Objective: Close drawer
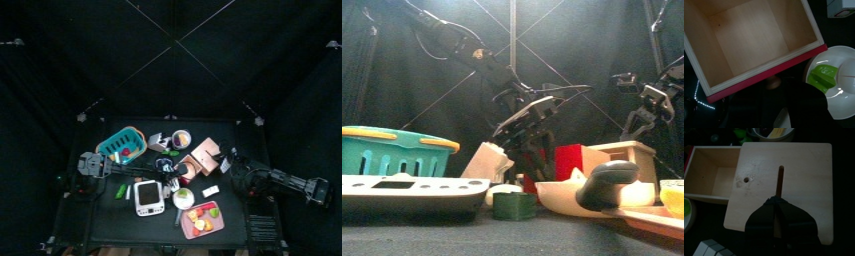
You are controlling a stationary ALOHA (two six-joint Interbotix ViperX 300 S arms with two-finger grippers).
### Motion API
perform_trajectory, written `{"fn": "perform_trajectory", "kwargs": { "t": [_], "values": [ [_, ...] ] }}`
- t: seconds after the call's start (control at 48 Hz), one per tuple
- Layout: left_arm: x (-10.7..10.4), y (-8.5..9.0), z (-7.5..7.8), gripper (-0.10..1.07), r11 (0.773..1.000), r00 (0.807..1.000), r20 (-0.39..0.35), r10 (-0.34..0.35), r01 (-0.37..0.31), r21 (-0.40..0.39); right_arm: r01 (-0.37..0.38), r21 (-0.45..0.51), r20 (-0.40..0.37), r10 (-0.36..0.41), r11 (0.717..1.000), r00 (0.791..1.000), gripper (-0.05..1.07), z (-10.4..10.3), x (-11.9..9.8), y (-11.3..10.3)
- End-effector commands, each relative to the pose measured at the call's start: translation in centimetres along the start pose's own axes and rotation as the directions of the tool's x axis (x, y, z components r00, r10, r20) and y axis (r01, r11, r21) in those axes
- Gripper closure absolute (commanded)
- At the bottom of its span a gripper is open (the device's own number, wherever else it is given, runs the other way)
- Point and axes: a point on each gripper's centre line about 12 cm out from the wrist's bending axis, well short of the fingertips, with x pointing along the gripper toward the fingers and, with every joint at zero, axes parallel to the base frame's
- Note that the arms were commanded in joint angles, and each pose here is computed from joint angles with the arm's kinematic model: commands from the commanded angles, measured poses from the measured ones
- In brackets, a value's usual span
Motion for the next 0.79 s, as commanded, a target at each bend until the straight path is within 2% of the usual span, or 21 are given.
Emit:
{"fn": "perform_trajectory", "kwargs": {
  "t": [0.0,0.25,0.771],
  "values": [
    [-2.2,-0.1,1.8,0.49,1.0,0.998,0.063,-0.019,0.019,-0.004,-0.001,-0.002,-0.008,0.001,1.0,1.0,0.99,0.0,0.1,0.0],
    [-3.3,-0.7,2.5,0.49,0.999,0.995,0.09,-0.033,0.032,0.008,0.0,-0.004,-0.011,0.0,1.0,1.0,0.99,-0.2,0.1,0.0],
    [-3.7,-0.6,2.6,0.51,0.999,0.994,0.103,-0.024,0.021,0.031,0.0,-0.002,-0.012,0.0,1.0,1.0,0.99,-0.2,0.1,0.0]
  ]
}}
